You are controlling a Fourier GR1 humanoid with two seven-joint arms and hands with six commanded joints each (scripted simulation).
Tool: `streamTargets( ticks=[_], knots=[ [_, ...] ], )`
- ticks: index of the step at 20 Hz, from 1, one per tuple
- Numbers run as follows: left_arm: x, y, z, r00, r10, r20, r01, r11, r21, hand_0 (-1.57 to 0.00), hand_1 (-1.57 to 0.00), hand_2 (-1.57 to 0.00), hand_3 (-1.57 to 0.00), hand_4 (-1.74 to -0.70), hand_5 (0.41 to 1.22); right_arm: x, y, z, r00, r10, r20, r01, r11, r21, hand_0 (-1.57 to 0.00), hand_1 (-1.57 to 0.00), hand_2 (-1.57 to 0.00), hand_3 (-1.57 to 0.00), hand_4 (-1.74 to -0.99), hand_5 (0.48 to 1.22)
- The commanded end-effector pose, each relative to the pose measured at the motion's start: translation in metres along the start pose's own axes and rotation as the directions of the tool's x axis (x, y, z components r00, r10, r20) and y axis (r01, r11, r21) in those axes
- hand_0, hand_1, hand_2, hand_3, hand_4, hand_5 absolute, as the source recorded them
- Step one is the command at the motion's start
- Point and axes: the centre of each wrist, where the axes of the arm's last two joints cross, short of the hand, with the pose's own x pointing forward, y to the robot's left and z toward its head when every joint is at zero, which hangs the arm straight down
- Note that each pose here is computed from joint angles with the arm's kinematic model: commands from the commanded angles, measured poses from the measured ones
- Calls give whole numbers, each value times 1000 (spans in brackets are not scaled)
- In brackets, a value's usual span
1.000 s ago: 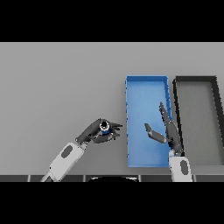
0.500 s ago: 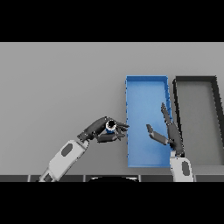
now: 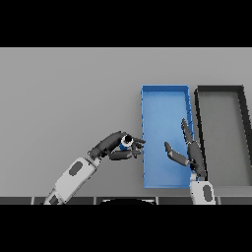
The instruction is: Pick up the blue pipe and place it into the blue bin.
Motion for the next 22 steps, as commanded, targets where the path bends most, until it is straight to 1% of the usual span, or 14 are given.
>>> streamTargets(
  ticks=[1,2,3,4,5,7,9,11,12,13,15,16,20,22],
  knots=[
    [-1,-1,-1,1000,0,-1,0,1000,6,-1570,-1571,-1571,-1438,-1731,1220,2,-2,-1,1000,-12,11,12,1000,7,1,1,1,1,-1191,619],
    [-3,-1,1,1000,-5,-2,5,1000,1,-1571,-1571,-1571,-1438,-1731,1221,8,-5,-3,998,-36,50,35,999,26,1,1,1,1,-1195,610],
    [-1,1,2,1000,4,-4,-4,1000,-4,-1571,-1571,-1571,-1438,-1731,1221,18,-4,-5,991,-98,91,92,993,71,1,1,1,1,-1197,604],
    [-2,1,3,1000,8,-1,-8,1000,-1,-1571,-1571,-1571,-1440,-1731,1221,26,-12,-7,988,-125,87,114,986,120,1,1,1,1,-1199,593],
    [-1,1,3,1000,5,1,-5,1000,-2,-1571,-1571,-1571,-1440,-1731,1221,34,-21,-10,988,-133,78,119,981,156,1,1,1,1,-1203,573],
    [-2,5,2,1000,-6,-11,6,1000,3,-1571,-1571,-1571,-1440,-1730,1221,56,-22,-18,982,-154,111,118,954,276,1,1,1,1,-1232,550],
    [0,3,1,1000,-6,0,6,1000,0,-1571,-1571,-1571,-1440,-1731,1221,77,-22,-21,981,-138,137,76,921,381,1,1,1,1,-1260,523],
    [0,4,1,1000,2,-7,-2,1000,-6,-1571,-1571,-1571,-1439,-1731,1221,97,-18,-29,982,-107,159,22,887,460,1,1,1,1,-1286,520],
    [-1,2,-4,1000,-2,-14,2,1000,-7,-1571,-1571,-1571,-1439,-1731,1221,109,-14,-31,974,-116,194,3,864,503,1,1,1,1,-1297,523],
    [-2,-1,-6,1000,-4,-21,4,1000,-11,-1571,-1571,-1571,-1439,-1732,1221,117,-10,-36,973,-123,197,-2,844,536,1,1,1,1,-1305,522],
    [-1,4,-2,1000,-15,-16,15,1000,-8,-1571,-1571,-1571,-1437,-1732,1221,135,-7,-45,973,-90,214,-55,807,588,1,1,1,1,-1297,522],
    [-1,3,-4,1000,-19,-22,19,1000,-5,-1571,-1571,-1571,-1436,-1732,1221,144,-1,-48,970,-94,223,-64,788,613,1,1,1,1,-1295,522],
    [-3,7,-4,1000,-6,-12,6,1000,-5,-1571,-1571,-1571,-1437,-1732,1221,160,15,-60,961,-75,267,-138,705,696,1,1,1,1,-1304,532],
    [-5,1,-2,1000,-5,-8,4,1000,-27,-1571,-1571,-1571,-1441,-1731,1221,166,25,-70,959,-72,273,-156,672,724,1,1,1,1,-1282,530]
  ],
)
